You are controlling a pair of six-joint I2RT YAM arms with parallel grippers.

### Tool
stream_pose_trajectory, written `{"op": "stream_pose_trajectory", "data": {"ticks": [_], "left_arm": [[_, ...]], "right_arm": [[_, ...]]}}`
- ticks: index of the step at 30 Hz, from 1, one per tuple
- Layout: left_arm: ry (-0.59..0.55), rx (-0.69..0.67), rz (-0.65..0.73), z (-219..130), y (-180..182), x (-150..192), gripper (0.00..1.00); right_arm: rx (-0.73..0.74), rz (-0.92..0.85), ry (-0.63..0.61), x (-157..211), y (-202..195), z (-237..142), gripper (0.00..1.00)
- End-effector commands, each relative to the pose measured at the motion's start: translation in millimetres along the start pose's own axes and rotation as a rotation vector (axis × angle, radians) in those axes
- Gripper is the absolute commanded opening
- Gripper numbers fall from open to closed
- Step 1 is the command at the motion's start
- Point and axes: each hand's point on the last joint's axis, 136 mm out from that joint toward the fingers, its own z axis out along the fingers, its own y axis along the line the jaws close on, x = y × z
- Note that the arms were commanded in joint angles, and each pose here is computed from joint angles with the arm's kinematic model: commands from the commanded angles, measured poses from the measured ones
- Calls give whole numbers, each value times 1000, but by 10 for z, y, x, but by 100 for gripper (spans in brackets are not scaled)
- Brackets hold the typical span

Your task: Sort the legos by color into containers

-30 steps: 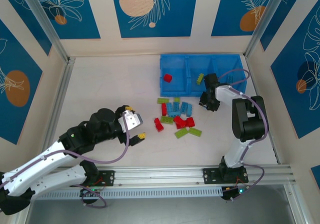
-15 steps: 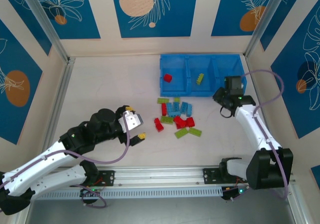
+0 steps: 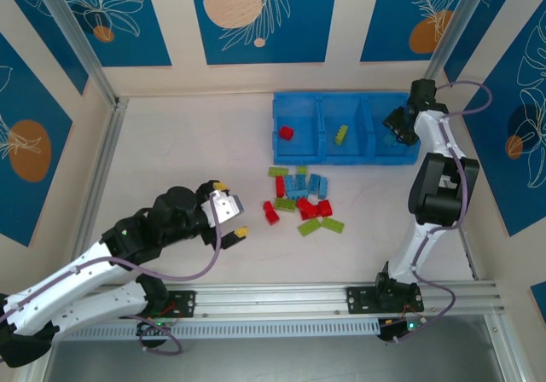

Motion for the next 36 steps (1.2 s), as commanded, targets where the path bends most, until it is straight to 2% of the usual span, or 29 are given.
{"op": "stream_pose_trajectory", "data": {"ticks": [1, 5, 7, 12, 15, 19, 23, 27, 36], "left_arm": [[7, -15, 15, -14, 7, 72, 100], [13, -17, 20, -8, 8, 95, 100], [20, -11, 15, 0, -5, 111, 100], [39, -8, 20, 29, -21, 177, 100], [44, -3, 25, 44, -29, 186, 100], [58, 4, 32, 72, -44, 214, 100], [87, 7, 38, 113, -47, 271, 100], [91, 21, 30, 123, -74, 281, 100], [110, -6, 35, 109, -31, 327, 100]], "right_arm": [[7, 23, 13, 27, 35, -383, 63], [-47, -29, 18, 371, 143, -804, 64], [-59, -102, -3, 737, 186, -1074, 65], [-143, -186, 11, 1858, 133, -1424, 69], [-174, -311, 100, 2487, -16, -1461, 70], [-140, -407, 248, 3021, -275, -1398, 70], [-25, -449, 339, 3245, -466, -1189, 77], [-8, -492, 361, 3302, -377, -992, 90], [83, -501, 407, 3371, -307, -587, 92]]}}
